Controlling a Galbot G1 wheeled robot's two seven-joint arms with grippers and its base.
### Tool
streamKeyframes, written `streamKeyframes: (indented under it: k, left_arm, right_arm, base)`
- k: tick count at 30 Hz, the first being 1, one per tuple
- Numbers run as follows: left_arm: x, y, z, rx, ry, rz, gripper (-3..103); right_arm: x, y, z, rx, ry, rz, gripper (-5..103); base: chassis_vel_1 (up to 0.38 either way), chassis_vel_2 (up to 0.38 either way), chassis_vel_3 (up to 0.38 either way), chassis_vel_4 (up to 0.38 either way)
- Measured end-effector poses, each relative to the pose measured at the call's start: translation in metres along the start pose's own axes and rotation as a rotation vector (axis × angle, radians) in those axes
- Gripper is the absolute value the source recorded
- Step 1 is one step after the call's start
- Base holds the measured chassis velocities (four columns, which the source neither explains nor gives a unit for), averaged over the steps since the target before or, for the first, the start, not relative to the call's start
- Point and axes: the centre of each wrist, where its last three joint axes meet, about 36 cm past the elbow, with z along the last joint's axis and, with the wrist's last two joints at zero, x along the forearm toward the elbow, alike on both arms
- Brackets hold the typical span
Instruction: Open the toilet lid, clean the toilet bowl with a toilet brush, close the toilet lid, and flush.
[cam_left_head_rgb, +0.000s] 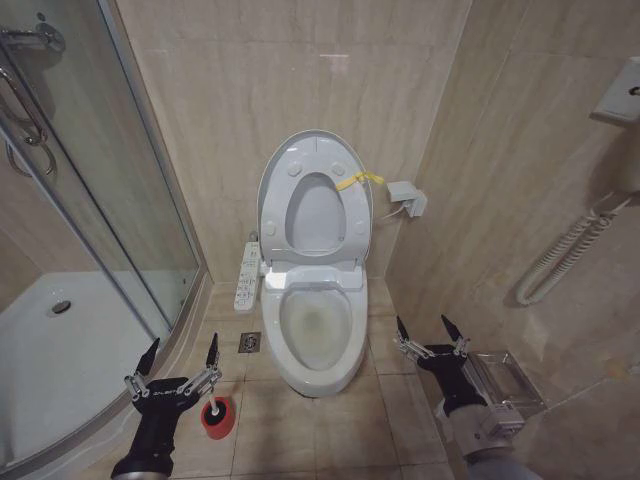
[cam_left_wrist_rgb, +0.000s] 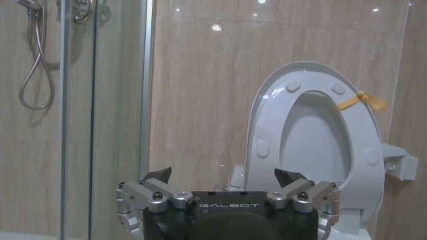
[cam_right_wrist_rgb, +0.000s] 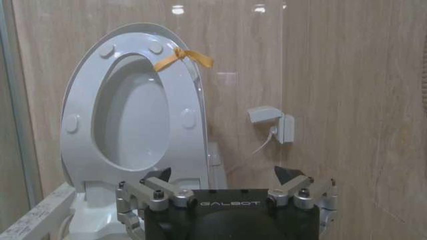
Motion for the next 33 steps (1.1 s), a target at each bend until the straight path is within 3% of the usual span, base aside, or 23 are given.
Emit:
streamKeyframes:
  k: [33]
  left_arm:
    - [0.0, 0.0, 0.0, 0.0, 0.0, 0.0, 100]
  right_arm:
    - [0.0, 0.0, 0.0, 0.0, 0.0, 0.0, 100]
  base:
    - [0.0, 0.0, 0.0, 0.0]
